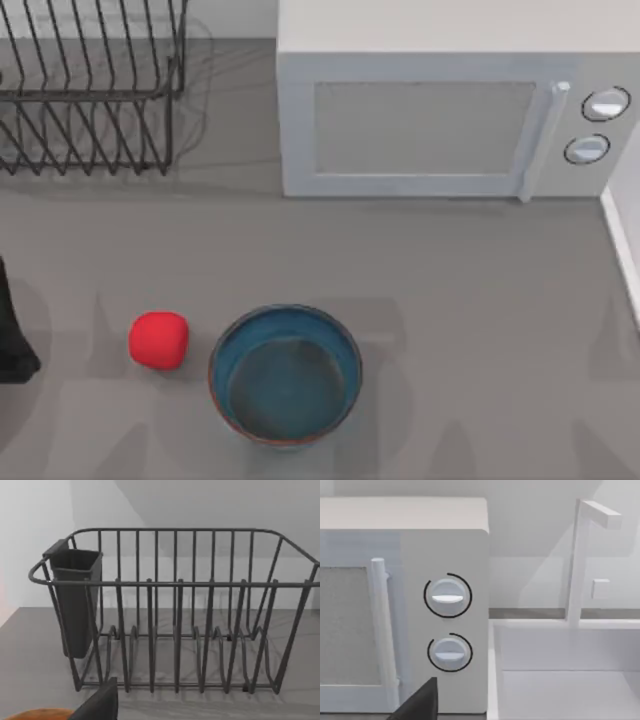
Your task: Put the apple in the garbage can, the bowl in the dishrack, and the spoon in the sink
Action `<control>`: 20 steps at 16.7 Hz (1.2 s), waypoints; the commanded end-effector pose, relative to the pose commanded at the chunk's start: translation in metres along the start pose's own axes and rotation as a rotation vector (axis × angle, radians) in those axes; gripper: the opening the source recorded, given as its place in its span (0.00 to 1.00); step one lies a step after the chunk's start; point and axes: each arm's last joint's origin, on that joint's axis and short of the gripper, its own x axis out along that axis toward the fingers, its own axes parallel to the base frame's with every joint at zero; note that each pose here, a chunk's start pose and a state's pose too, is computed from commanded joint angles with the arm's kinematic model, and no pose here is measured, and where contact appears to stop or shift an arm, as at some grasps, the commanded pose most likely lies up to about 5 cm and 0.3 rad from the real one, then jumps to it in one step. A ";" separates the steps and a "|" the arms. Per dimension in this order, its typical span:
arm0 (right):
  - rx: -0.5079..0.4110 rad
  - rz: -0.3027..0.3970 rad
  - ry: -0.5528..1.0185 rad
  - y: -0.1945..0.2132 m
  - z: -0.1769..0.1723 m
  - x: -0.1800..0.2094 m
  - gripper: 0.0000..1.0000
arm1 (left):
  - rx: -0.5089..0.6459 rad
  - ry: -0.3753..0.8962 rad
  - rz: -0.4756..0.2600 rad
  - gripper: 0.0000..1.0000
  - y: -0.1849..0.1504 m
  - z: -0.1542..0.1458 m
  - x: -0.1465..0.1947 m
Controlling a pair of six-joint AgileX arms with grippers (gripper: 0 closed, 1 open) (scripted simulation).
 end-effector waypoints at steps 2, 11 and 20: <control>0.000 0.000 0.000 0.000 0.000 0.000 1.00 | 0.000 0.000 0.000 1.00 0.000 0.000 0.000; 0.000 0.000 0.000 0.000 0.000 0.000 1.00 | -0.055 0.411 -0.089 1.00 -0.011 0.067 0.022; 0.000 0.000 0.000 0.000 0.000 0.000 1.00 | -0.018 1.372 -0.102 1.00 -0.063 0.082 0.162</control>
